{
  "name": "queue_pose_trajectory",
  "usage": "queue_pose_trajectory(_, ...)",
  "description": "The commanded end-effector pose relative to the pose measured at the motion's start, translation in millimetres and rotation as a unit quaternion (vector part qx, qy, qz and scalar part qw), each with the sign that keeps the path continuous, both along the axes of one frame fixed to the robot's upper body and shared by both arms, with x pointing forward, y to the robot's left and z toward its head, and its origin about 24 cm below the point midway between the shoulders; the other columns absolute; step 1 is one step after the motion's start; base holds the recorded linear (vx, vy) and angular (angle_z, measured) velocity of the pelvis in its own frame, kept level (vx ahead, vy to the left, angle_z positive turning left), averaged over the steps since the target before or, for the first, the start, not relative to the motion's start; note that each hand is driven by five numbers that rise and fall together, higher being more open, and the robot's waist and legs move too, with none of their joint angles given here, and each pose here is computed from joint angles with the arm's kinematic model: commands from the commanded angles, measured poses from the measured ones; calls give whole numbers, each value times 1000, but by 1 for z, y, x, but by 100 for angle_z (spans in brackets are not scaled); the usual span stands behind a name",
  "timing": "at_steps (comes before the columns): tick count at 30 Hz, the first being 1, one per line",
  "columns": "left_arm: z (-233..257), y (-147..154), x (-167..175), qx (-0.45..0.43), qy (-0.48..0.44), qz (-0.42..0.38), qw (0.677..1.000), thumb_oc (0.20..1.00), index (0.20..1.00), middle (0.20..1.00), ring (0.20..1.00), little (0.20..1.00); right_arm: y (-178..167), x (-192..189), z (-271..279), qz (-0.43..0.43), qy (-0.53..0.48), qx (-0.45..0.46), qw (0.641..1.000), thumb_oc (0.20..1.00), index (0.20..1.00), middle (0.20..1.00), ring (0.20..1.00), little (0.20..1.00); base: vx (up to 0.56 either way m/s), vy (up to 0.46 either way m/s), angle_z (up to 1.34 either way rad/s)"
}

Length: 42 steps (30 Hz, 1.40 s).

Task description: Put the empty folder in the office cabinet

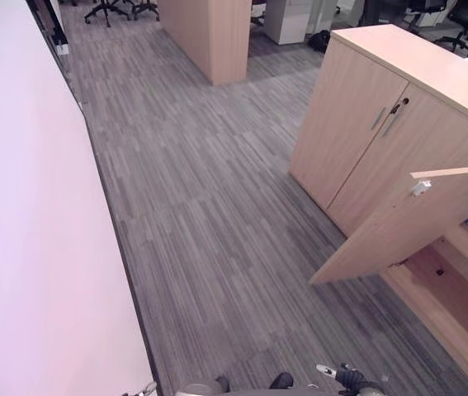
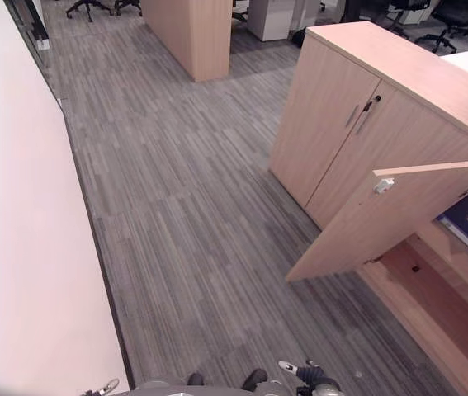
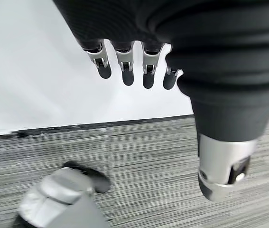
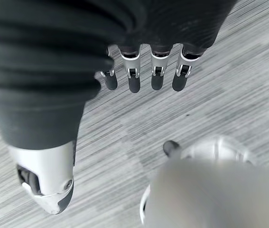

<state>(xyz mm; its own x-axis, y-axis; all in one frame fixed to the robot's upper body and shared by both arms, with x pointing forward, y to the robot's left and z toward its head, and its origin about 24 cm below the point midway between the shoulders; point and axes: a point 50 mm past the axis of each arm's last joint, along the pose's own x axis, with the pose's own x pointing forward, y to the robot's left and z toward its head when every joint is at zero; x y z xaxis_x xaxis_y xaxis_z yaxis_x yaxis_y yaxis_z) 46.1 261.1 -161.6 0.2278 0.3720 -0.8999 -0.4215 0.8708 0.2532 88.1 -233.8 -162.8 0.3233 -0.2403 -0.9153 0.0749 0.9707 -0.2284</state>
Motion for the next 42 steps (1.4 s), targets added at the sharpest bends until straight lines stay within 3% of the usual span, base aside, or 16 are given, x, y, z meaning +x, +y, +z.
queue_pose_trajectory(1,0,-1,-3,8,7,-16,1000,1000,1000,1000,1000,1000,-7,11,4,-26,-19,-9,999,1000,1000,1000,1000,1000,69,-147,-5)
queue_pose_trajectory(13,-2,-3,-7,5,16,-20,1000,1000,1000,1000,1000,1000,-8,12,5,-38,-30,-6,999,1000,1000,1000,1000,1000,47,-111,-5)
queue_pose_trajectory(22,0,-9,14,2,-17,-48,999,1000,1000,1000,1000,1000,-12,31,11,-28,-58,-16,998,1000,1000,1000,1000,1000,18,-102,-37)
queue_pose_trajectory(34,4,-20,45,-9,-47,-124,991,1000,1000,1000,1000,1000,-17,34,13,6,-45,-33,998,1000,1000,1000,1000,1000,145,97,-66)
queue_pose_trajectory(42,-1,-22,31,-19,-17,-138,990,1000,1000,1000,1000,1000,-11,19,7,15,-15,-21,1000,1000,1000,1000,1000,1000,227,201,-60)
